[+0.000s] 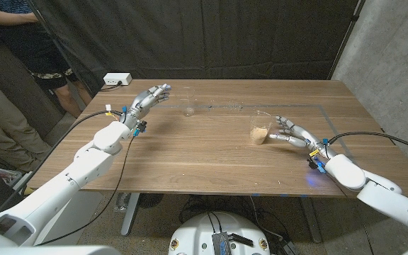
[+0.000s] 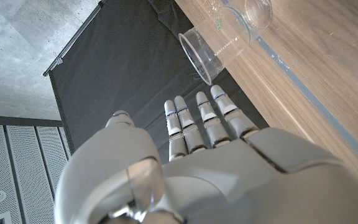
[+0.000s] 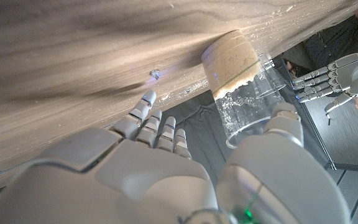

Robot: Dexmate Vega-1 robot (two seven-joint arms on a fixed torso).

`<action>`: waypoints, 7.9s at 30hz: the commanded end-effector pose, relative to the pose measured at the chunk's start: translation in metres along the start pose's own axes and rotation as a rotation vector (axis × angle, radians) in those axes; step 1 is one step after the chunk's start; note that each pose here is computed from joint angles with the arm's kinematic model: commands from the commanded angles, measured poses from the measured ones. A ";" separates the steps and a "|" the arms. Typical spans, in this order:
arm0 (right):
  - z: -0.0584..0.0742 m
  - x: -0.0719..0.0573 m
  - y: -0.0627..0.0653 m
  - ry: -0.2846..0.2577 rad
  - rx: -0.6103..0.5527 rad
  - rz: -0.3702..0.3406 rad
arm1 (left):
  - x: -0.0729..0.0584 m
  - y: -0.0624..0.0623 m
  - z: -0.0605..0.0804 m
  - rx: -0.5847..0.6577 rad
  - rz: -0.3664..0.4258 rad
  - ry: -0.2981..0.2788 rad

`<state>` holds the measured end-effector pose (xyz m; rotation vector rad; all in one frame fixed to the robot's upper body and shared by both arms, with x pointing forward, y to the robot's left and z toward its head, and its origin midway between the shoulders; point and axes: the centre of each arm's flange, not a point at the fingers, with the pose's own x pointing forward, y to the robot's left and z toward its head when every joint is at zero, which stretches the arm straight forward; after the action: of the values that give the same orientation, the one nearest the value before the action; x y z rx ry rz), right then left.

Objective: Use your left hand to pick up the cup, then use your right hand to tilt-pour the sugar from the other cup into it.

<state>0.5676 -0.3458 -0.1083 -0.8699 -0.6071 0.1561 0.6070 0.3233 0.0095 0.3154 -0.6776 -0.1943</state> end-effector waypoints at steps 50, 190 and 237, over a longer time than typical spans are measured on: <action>0.029 0.033 0.028 -0.035 0.096 0.034 | 0.005 0.008 -0.007 -0.020 -0.012 -0.009; 0.031 0.053 -0.014 -0.113 0.478 -0.169 | 0.032 0.000 -0.009 0.024 -0.008 0.018; 0.049 0.056 -0.057 -0.103 0.584 -0.228 | 0.009 -0.006 -0.008 0.028 0.007 0.019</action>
<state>0.5832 -0.3287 -0.0239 -0.2415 -0.7085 0.1643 0.6208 0.3161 0.0096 0.3501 -0.6635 -0.1757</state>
